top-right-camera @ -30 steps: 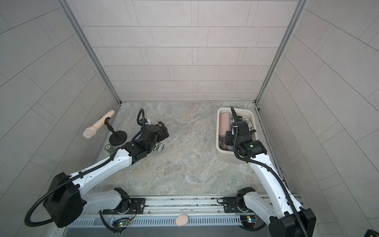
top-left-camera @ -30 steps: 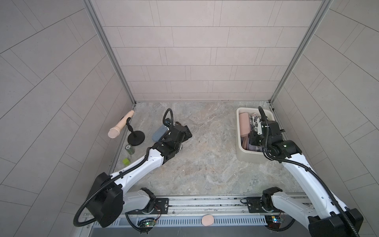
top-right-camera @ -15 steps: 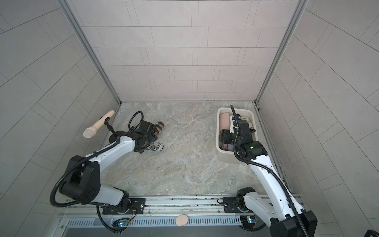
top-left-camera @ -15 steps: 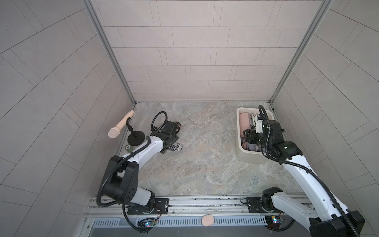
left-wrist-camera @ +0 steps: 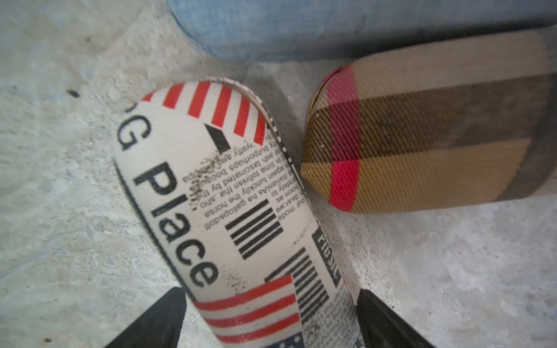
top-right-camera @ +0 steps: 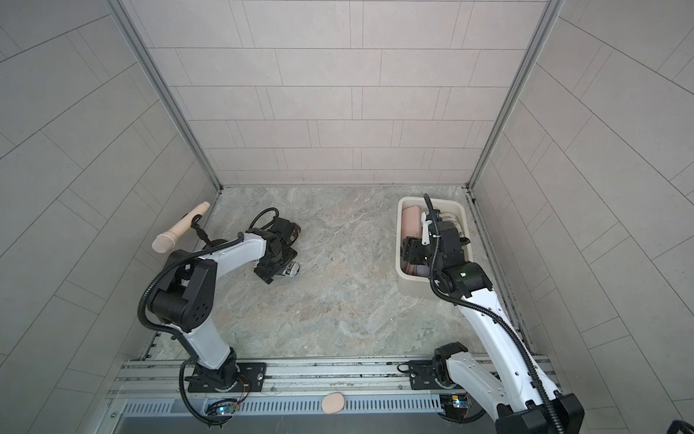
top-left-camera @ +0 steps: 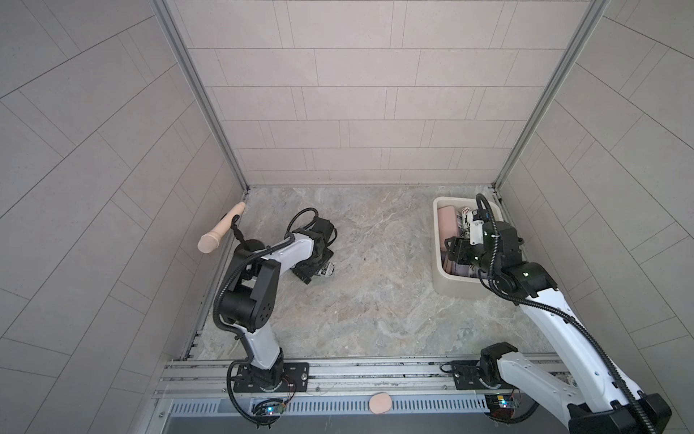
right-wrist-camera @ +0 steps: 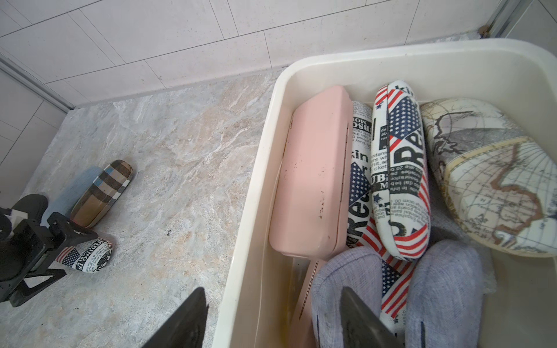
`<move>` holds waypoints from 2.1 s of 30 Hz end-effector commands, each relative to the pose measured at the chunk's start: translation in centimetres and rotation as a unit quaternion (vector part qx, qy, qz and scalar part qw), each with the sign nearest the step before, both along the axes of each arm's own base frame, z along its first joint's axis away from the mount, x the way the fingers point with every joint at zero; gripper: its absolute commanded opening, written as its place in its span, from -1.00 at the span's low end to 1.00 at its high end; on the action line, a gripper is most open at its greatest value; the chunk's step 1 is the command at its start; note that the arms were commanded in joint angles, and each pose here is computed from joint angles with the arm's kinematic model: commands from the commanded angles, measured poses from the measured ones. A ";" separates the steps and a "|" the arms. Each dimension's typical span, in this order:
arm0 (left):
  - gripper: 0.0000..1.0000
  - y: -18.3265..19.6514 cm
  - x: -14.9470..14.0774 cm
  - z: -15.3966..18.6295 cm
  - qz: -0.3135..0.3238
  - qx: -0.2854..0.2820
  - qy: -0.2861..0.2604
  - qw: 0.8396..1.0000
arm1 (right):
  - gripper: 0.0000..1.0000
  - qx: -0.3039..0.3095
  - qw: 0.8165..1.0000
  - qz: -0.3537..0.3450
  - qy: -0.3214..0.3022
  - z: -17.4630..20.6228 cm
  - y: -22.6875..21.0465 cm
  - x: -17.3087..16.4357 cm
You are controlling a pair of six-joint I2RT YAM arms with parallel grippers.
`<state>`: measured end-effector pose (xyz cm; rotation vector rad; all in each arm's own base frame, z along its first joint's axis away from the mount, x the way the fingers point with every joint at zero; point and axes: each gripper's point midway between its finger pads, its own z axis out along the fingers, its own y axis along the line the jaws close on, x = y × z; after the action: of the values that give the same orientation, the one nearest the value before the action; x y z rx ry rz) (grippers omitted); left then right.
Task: Put the glasses cases into the storage boxes
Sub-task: Pick up the glasses case at the center of the board.
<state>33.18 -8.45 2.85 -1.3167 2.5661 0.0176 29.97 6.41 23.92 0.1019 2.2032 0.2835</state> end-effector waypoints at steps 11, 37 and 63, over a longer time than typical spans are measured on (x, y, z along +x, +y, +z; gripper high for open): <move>0.41 0.8 -3.5 -2.1 0.002 -0.001 0.003 1.000 | 0.40 -0.002 1.000 0.006 -0.015 0.8 0.1 -0.1; -0.06 -16.4 -1.1 16.6 -0.460 -0.021 -0.294 0.838 | 0.36 0.050 0.997 0.037 -0.044 3.8 1.9 0.0; -0.16 -25.7 -2.3 25.4 -0.562 -0.109 -0.514 0.639 | 0.35 0.163 0.959 0.193 -0.124 10.0 12.7 2.0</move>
<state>31.49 -34.26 23.33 0.4548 1.9884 -0.8909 31.42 17.46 31.27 -0.0801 1.9865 0.8227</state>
